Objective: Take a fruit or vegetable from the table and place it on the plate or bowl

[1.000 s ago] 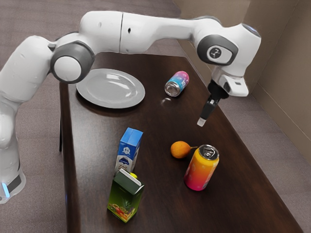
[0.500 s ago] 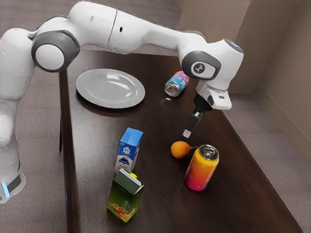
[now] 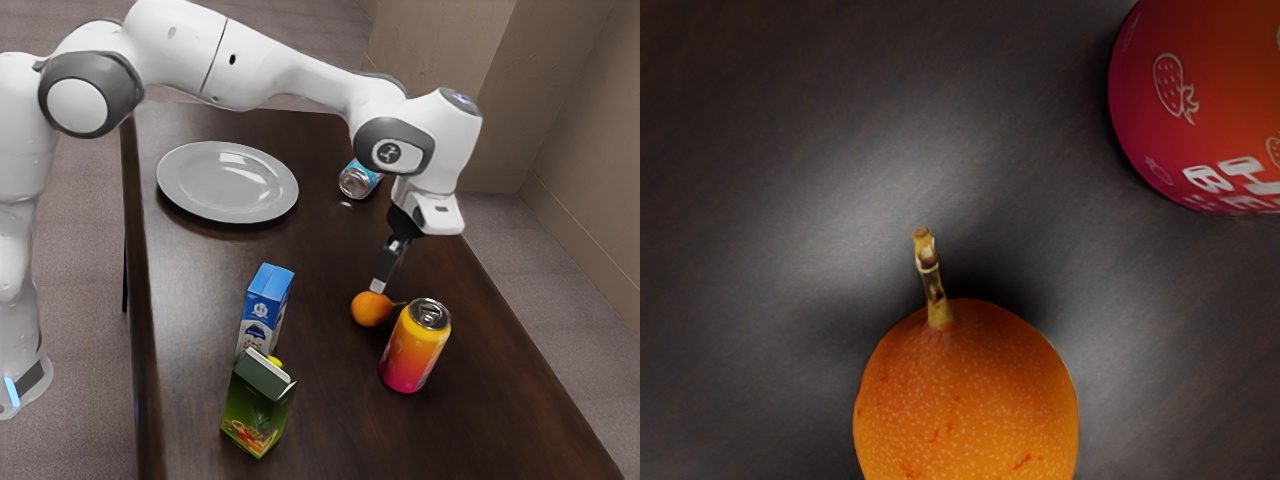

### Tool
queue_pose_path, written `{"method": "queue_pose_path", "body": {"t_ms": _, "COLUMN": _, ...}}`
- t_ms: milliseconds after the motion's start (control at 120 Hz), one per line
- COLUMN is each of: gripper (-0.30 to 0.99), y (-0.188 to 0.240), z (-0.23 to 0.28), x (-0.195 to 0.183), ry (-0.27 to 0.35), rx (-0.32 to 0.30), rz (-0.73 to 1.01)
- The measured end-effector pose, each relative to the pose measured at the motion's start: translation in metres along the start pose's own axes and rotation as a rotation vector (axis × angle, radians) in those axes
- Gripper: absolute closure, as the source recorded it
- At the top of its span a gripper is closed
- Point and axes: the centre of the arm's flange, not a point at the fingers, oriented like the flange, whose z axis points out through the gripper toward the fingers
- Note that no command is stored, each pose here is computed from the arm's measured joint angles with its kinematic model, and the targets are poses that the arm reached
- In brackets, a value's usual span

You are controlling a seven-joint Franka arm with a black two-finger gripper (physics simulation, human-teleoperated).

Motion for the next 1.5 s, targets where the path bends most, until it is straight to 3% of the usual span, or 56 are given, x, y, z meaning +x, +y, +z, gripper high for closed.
{"method": "queue_pose_path", "body": {"t_ms": 892, "gripper": 0.0, "y": 0.012, "z": 0.06, "x": -0.011, "ry": -0.02, "rx": -0.012, "rz": -0.017}}
{"method": "queue_pose_path", "body": {"t_ms": 1392, "gripper": 0.0, "y": 0.009, "z": 0.077, "x": -0.005, "ry": 0.016, "rx": -0.029, "rz": -0.034}}
{"method": "queue_pose_path", "body": {"t_ms": 1500, "gripper": 0.19, "y": 0.009, "z": 0.077, "x": -0.005, "ry": 0.02, "rx": -0.031, "rz": -0.037}}
